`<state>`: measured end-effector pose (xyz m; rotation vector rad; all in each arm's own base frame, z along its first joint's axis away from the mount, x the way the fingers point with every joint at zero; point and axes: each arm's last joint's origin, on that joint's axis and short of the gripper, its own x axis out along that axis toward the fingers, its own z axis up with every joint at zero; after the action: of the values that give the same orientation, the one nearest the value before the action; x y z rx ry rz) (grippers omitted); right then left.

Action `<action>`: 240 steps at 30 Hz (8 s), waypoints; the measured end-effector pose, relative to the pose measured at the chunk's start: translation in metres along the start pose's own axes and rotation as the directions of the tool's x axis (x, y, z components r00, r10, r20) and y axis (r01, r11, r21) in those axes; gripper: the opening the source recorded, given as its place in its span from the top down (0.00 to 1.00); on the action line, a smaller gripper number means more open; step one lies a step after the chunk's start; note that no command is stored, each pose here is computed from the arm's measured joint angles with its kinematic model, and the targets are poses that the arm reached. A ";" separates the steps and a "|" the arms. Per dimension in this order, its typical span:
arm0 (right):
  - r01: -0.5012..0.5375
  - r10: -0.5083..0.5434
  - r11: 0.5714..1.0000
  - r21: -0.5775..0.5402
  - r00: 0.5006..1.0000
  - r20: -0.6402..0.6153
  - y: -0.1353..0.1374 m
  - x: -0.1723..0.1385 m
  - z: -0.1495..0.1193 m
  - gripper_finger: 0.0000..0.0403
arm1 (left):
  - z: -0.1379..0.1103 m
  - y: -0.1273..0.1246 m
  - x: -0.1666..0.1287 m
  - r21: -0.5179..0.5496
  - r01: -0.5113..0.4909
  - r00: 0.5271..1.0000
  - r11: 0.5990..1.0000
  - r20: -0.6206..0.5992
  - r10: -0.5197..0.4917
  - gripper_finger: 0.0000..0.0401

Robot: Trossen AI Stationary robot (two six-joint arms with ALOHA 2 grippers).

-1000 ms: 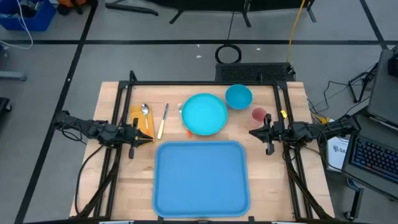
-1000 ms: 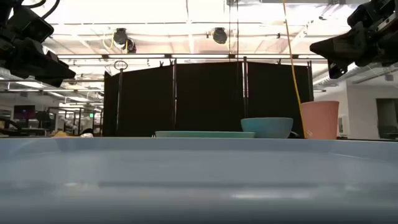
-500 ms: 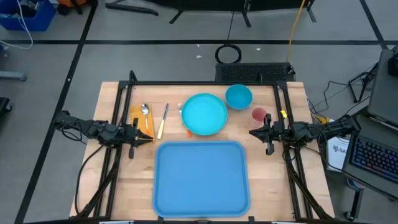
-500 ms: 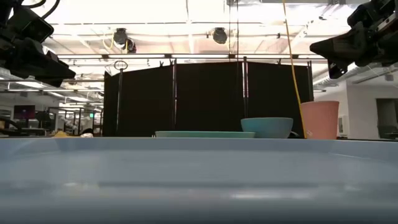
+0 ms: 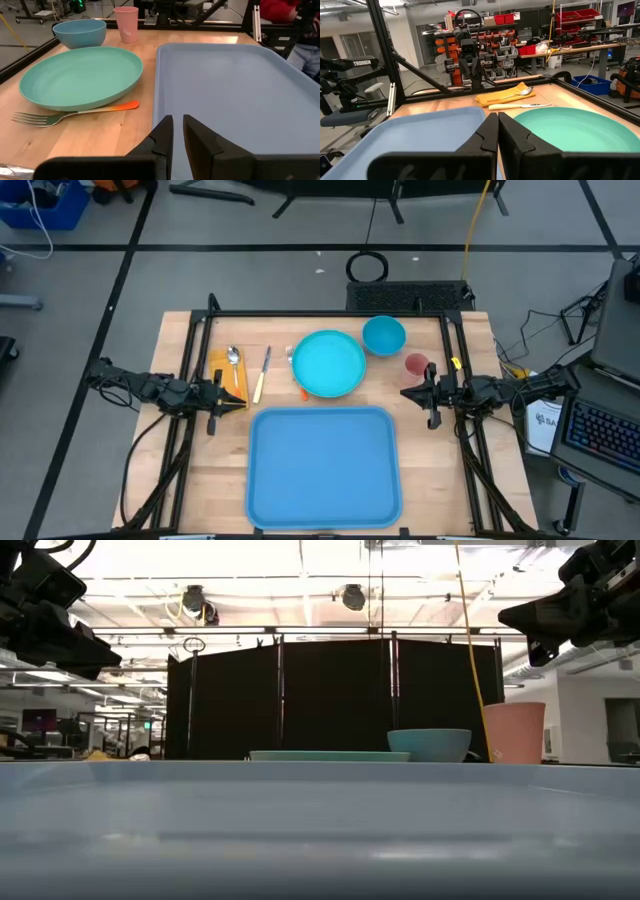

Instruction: Set up tray

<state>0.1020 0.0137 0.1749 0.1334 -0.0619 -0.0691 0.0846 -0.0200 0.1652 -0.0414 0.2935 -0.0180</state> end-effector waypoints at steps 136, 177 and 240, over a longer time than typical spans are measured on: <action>-0.078 0.039 0.972 -0.220 0.984 -0.176 0.034 0.069 0.012 0.79 | 0.026 -0.001 -0.003 0.088 -0.033 0.965 0.996 0.261 0.009 0.88; -0.155 -0.257 0.921 -0.359 0.451 -0.855 0.001 0.231 0.003 0.52 | 0.039 -0.002 -0.008 -0.077 0.037 0.918 0.996 0.396 -0.003 0.88; -0.179 -0.332 0.890 -0.420 0.377 -0.865 -0.035 0.234 -0.038 0.99 | 0.038 -0.002 -0.007 -0.041 0.010 0.926 0.999 0.378 0.006 0.88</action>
<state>0.3356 -0.0333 0.1454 -0.3304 1.1492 -0.0963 0.0884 -0.0202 0.2034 -0.0857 -0.0937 -0.0052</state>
